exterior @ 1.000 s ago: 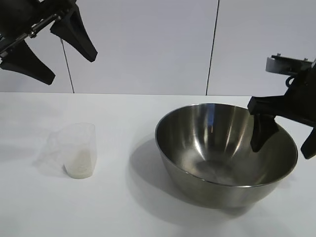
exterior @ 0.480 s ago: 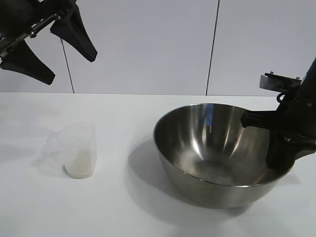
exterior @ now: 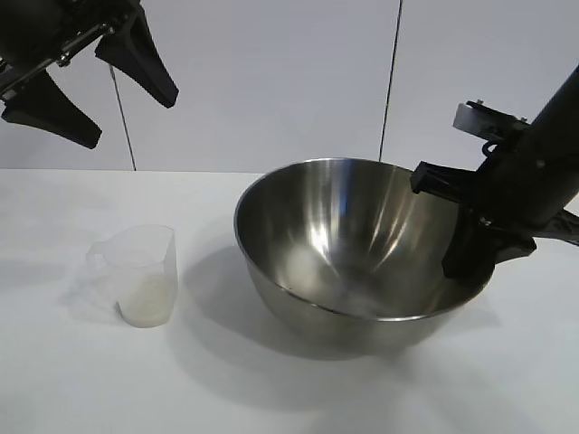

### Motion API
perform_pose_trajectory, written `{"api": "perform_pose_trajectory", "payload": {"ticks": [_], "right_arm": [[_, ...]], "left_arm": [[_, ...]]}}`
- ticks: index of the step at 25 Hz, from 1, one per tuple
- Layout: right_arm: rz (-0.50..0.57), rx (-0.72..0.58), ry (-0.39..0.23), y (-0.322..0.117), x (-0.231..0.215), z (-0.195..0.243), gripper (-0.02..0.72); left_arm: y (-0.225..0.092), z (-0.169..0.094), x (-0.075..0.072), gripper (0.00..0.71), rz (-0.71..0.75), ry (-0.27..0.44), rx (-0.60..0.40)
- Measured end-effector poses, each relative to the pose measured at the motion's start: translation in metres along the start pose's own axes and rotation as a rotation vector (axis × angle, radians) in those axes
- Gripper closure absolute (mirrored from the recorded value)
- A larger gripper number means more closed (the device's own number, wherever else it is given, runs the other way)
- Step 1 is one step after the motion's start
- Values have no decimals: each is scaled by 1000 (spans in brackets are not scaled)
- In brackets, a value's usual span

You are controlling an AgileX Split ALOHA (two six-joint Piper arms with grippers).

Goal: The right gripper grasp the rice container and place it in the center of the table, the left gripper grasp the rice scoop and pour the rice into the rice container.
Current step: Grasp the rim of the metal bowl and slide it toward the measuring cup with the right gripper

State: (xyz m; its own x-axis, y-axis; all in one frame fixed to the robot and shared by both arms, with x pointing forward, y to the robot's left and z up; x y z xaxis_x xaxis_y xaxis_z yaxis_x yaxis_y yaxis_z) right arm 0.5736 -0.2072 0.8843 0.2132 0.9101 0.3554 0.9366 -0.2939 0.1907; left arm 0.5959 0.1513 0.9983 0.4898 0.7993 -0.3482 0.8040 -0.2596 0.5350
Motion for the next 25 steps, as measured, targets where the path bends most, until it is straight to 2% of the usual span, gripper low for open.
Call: {"api": "perform_pose_trajectory", "payload": {"ticks": [8, 16, 18, 21, 22, 25], "right_arm": [[-28, 46, -9, 3, 23, 33, 692], [-35, 66, -15, 17, 40, 41, 674], [-35, 77, -9, 19, 44, 37, 569], [-44, 88, 3, 24, 52, 30, 262], [-49, 95, 7, 26, 55, 27, 185], [-78, 86, 21, 35, 66, 13, 102]], "left_arm": [[0, 0, 0, 52, 0, 0, 0], [0, 0, 0, 52, 13, -2, 2], [0, 0, 0, 52, 47, -2, 2], [1, -2, -2, 52, 90, -9, 6], [2, -2, -2, 52, 106, -9, 2], [14, -10, -2, 52, 173, 25, -62]]}}
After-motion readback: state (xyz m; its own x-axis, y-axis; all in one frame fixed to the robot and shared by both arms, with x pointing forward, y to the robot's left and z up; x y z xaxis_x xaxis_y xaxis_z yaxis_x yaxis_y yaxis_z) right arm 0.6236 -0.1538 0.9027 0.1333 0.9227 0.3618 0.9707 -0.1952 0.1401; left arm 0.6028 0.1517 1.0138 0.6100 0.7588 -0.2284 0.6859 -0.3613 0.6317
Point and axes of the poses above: a point on each arm's last joint axis where the gripper is mounted, z pointing out along that axis toward the gripper, x along the wrist's bending axis when the last joint is at zero, y = z × x, the point moved 6 cm from there along z, pointing out along that axis toward the gripper, and after that the axes turned 14 degrees about z, right-handed, at the moved point
